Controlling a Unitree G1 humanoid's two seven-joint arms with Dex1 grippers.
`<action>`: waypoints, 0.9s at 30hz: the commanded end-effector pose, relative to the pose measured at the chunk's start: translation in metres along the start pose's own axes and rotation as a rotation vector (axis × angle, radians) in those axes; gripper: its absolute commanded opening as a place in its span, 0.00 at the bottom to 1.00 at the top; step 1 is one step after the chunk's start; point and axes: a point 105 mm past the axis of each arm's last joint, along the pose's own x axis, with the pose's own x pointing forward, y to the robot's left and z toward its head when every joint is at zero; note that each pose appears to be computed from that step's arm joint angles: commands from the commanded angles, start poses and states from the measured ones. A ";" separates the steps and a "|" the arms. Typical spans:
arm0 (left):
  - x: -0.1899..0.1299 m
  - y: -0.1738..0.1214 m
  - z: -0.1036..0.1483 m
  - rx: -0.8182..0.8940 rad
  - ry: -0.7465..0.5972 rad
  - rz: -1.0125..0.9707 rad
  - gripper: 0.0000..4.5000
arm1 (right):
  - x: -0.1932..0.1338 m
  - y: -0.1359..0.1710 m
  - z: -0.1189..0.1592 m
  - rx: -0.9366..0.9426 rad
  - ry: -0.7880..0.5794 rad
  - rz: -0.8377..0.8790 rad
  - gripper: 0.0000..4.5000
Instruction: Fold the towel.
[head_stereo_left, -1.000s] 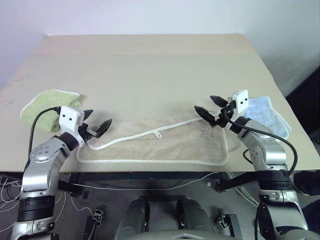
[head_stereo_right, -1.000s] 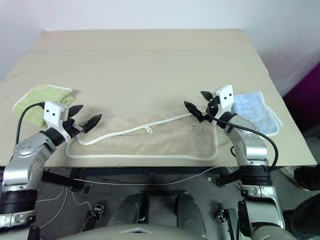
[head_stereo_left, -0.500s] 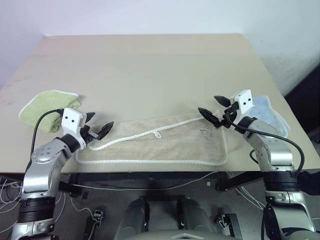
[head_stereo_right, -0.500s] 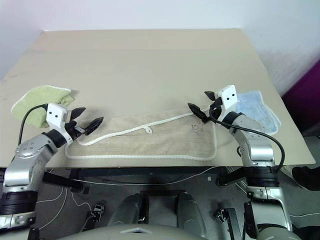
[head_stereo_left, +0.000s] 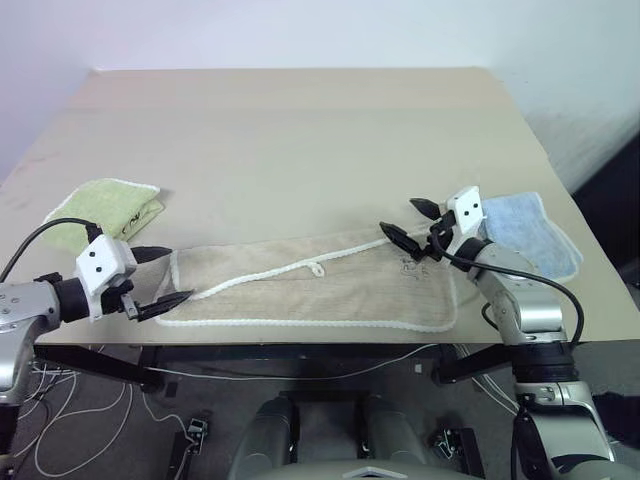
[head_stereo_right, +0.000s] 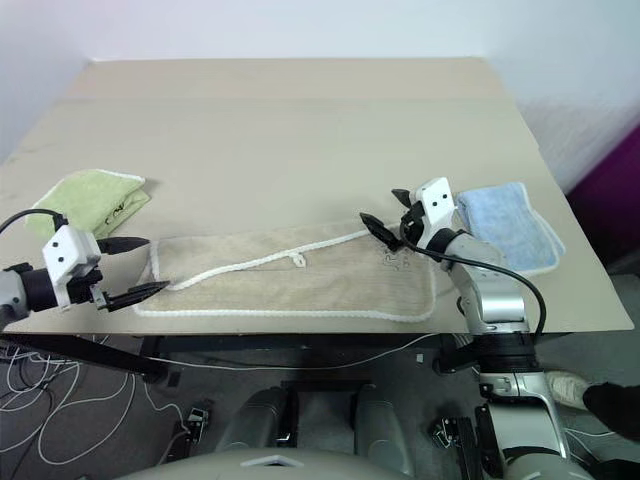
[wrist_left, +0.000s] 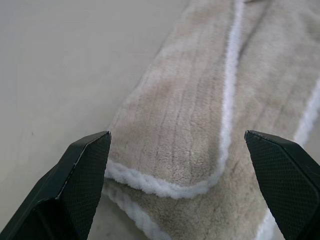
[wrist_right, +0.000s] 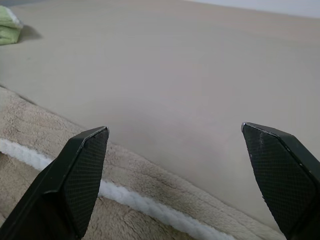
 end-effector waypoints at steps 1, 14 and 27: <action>0.003 -0.002 -0.001 0.107 0.030 -0.055 1.00 | 0.000 0.000 0.009 -0.025 -0.040 -0.008 0.99; 0.035 -0.002 -0.005 0.282 0.015 -0.039 1.00 | -0.005 0.001 0.005 -0.013 -0.044 -0.031 0.99; 0.039 0.008 -0.009 0.429 0.054 0.054 1.00 | -0.006 0.001 0.004 -0.010 -0.043 -0.043 0.99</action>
